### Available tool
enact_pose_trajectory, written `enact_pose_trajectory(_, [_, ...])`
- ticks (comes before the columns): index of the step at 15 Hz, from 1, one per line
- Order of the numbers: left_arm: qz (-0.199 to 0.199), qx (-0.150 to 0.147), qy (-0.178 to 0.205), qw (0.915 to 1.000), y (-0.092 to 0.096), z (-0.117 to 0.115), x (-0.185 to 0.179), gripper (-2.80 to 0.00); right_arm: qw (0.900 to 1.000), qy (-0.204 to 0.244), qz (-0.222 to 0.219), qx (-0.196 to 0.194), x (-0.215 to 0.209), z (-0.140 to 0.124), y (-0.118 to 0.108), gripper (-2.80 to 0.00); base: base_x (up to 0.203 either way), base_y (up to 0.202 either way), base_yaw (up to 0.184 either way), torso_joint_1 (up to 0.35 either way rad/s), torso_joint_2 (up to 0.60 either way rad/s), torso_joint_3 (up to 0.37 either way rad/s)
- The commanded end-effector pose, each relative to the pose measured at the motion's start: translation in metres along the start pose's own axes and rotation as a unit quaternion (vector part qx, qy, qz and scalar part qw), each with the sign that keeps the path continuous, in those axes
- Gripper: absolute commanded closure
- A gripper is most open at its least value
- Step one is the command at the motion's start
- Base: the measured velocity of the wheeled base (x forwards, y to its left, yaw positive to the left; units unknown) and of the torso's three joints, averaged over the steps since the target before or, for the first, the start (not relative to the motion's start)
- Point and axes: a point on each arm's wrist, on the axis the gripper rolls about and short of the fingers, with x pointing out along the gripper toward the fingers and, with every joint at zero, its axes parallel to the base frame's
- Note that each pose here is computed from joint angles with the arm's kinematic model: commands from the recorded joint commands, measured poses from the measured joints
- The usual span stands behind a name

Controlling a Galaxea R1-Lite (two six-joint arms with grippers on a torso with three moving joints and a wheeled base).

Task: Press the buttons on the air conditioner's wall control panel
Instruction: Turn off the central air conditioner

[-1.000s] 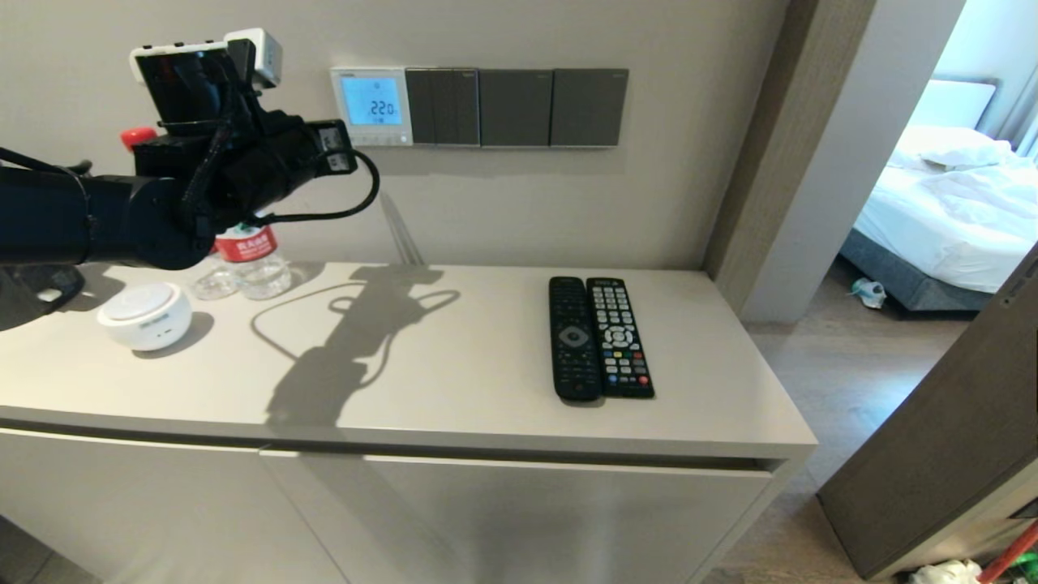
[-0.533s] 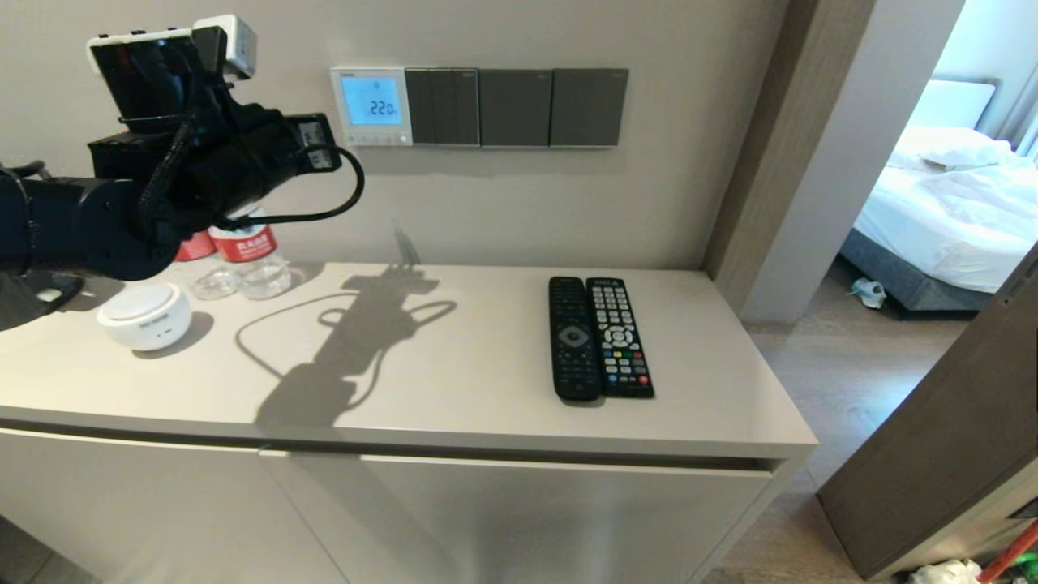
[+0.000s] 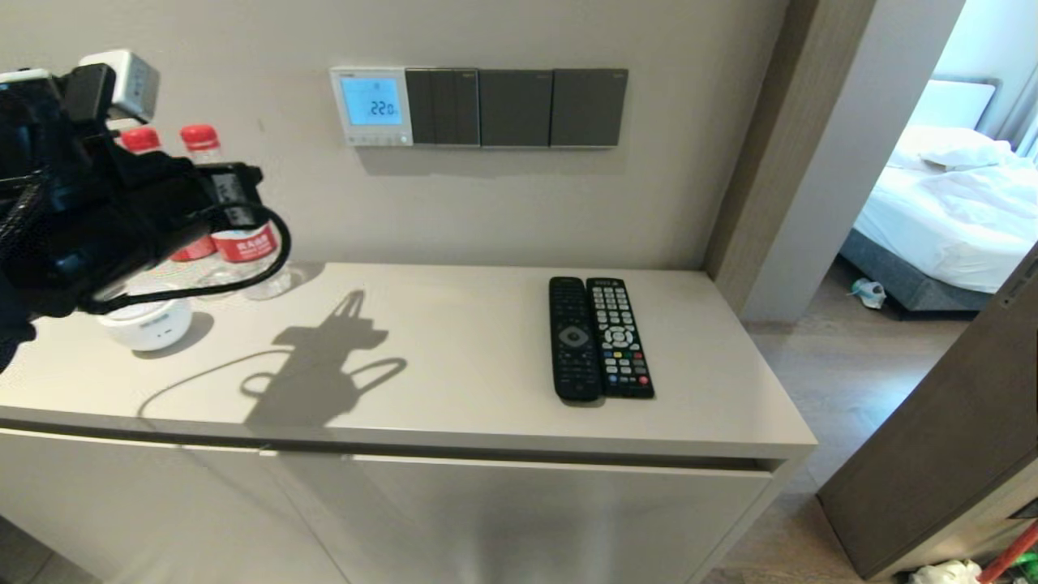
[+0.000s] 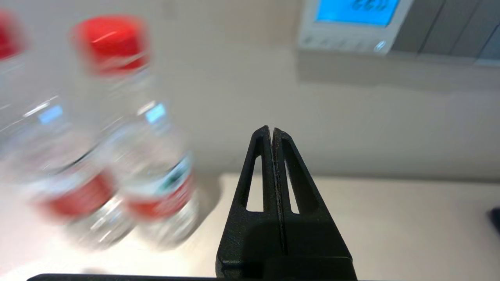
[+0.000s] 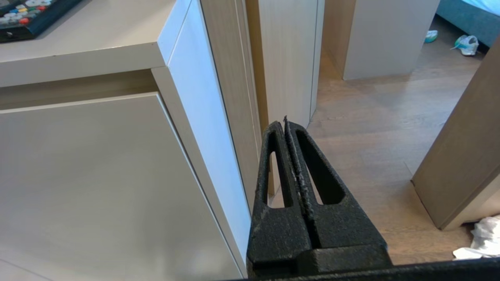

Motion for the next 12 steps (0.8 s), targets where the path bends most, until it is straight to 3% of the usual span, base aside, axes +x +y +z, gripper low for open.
enact_pose_trajectory(1, [0.016,-0.001,-0.027,0.9995,0.012,0.01,-0.049,0.0,1.0,-0.001,0.001,0.0,0.0,0.0,0.0,0.0,0.0,0.0,0.0,0.0,0.0,0.0])
enact_pose_trajectory(4, [0.053,0.005,-0.044,0.9976,0.03,0.003,-0.113,0.0,1.0,-0.001,0.0,0.0,0.0,0.0,0.0,0.0,0.0,0.0,0.0,0.0,0.0,0.0])
enact_pose_trajectory(8, [0.061,0.012,-0.06,0.9963,0.031,-0.026,-0.198,0.0,1.0,-0.001,0.0,0.0,0.0,0.0,0.0,0.0,0.0,0.0,0.0,0.0,0.0,0.0])
enact_pose_trajectory(10, [0.065,0.011,-0.037,0.9971,0.03,-0.05,-0.232,0.0,1.0,-0.001,0.0,0.0,0.0,0.0,0.0,0.0,0.0,0.0,0.0,0.0,0.0,0.0])
enact_pose_trajectory(12, [0.071,0.006,0.02,0.9973,0.031,-0.084,-0.257,0.0,1.0,-0.001,0.0,0.0,0.0,0.0,0.0,0.0,0.0,0.0,0.0,0.0,0.0,0.0])
